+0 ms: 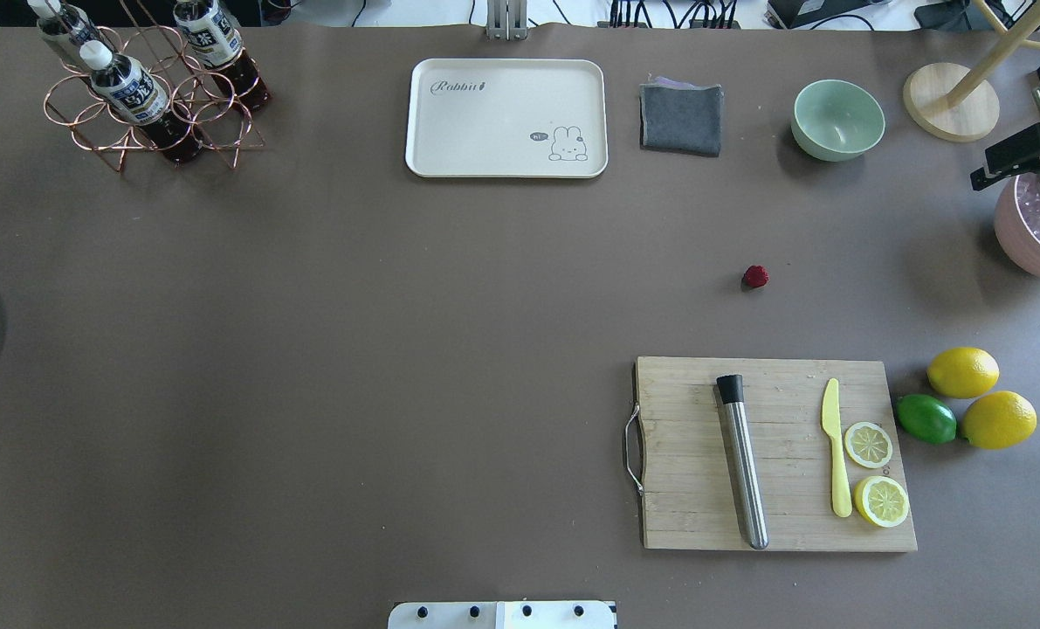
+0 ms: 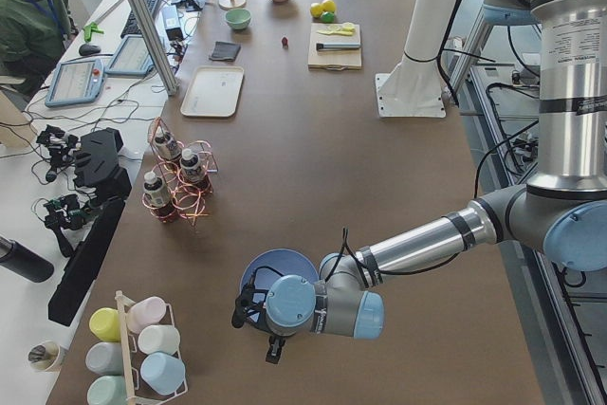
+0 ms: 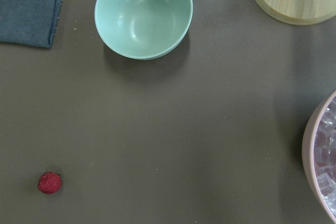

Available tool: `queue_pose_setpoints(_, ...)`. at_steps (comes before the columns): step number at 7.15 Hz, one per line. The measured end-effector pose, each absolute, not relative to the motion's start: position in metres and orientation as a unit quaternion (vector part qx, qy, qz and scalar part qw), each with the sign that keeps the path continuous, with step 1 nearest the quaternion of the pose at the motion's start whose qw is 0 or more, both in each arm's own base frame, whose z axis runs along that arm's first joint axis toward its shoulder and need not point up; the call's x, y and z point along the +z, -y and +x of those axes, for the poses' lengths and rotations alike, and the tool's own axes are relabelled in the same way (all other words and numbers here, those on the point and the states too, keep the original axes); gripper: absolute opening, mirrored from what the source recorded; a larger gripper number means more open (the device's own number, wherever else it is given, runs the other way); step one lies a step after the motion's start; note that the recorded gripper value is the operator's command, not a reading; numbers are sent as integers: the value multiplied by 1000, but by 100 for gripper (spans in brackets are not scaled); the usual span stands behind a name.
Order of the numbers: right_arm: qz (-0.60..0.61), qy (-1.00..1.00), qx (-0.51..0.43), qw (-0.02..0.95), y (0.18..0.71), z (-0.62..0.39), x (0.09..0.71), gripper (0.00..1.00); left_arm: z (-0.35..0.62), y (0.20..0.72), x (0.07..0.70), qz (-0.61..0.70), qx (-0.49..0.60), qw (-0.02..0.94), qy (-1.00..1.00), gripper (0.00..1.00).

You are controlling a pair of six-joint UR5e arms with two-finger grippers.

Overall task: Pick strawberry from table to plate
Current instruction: 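Move the right gripper from the ice bowl toward the strawberry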

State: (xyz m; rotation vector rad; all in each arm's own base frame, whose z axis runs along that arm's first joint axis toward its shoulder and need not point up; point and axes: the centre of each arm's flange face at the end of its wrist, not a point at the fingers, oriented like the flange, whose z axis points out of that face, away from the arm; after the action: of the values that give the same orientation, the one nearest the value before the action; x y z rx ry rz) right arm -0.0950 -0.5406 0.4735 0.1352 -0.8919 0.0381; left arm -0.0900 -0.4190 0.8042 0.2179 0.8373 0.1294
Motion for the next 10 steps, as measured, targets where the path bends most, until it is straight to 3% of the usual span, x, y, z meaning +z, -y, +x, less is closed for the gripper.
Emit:
queue_pose_setpoints(6,77,442,7,894,540,-104,451,100,-60,419,823,71,71,890,-444,98)
queue_pose_setpoints(10,91,445,5,891,536,-102,434,100,-30,453,826,42,76,888,-451,98)
